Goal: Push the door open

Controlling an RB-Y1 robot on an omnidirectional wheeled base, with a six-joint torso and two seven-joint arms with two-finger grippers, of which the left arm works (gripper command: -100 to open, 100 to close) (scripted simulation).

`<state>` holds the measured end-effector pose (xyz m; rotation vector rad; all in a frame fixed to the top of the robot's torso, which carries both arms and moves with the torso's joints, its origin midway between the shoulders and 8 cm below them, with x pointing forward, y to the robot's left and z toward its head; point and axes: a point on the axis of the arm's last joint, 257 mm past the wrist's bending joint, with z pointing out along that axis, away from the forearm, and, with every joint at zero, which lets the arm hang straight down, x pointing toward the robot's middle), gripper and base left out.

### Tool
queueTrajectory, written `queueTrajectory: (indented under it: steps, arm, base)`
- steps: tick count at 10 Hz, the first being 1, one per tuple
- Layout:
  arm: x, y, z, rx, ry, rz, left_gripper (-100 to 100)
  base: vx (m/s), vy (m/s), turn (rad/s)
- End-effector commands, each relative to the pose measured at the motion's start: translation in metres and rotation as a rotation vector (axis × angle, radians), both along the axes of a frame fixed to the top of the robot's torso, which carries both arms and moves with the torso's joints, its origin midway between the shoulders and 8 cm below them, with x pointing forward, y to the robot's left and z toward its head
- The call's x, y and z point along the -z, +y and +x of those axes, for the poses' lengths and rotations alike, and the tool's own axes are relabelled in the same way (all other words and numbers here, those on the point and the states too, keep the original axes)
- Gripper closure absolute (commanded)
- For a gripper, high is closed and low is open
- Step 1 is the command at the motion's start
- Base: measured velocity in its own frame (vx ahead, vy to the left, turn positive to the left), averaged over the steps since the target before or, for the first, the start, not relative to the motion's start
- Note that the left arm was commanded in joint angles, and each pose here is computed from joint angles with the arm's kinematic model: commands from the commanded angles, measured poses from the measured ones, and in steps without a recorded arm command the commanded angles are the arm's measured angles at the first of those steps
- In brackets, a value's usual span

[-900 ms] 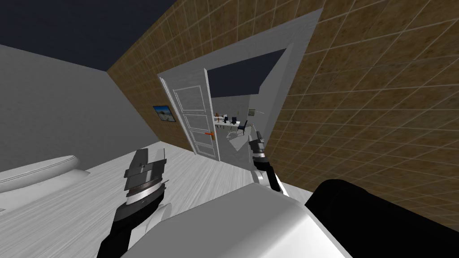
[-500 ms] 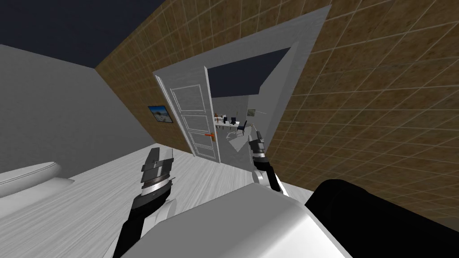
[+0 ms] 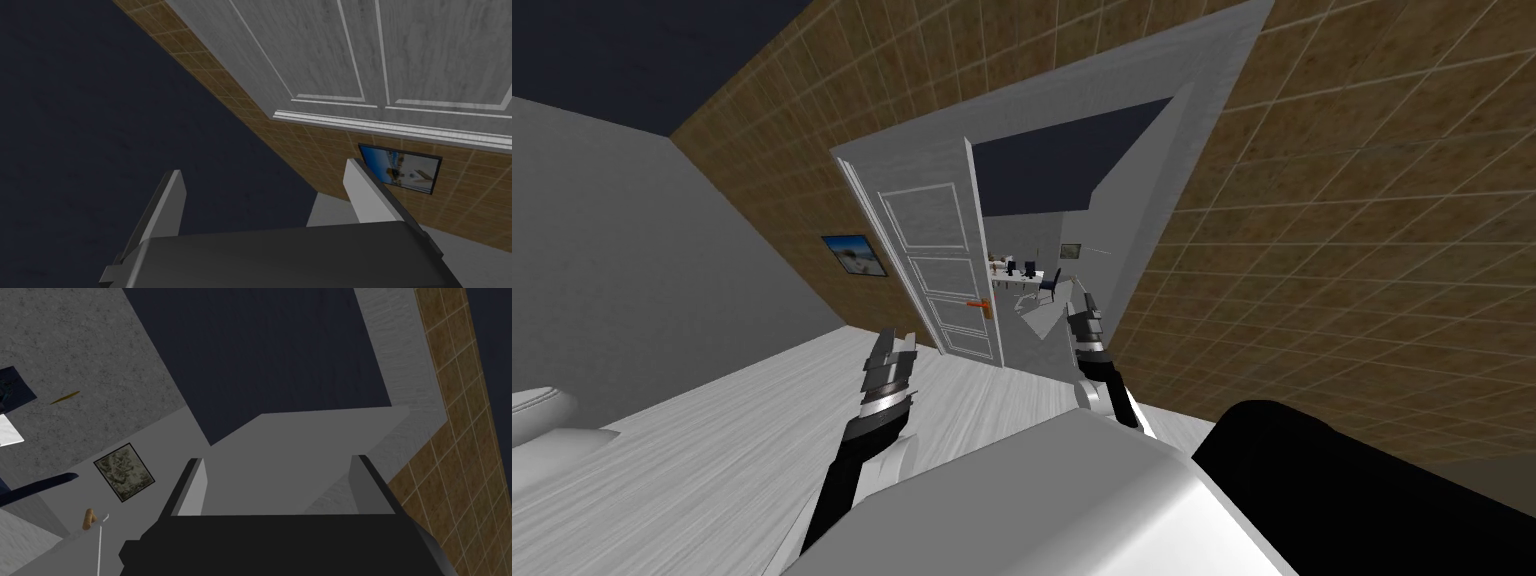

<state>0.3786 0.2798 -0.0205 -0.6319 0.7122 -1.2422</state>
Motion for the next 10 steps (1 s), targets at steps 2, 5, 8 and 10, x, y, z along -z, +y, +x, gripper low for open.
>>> queueTrajectory:
  steps: [2,5,8,10]
  arm:
    - [0.017,-0.007,0.014,0.024,0.040,-0.018,-100]
    - [0.049,-0.020,0.039,0.072,0.119,-0.047,-100]
    - [0.071,-0.030,0.055,0.104,0.175,-0.065,-100]
    - [0.095,-0.042,0.070,0.137,0.233,-0.081,-100]
  base:
    - [0.068,0.070,-0.059]
    - [0.068,0.078,-0.093]
    - [0.059,0.071,-0.075]
    - [0.086,0.093,-0.103]
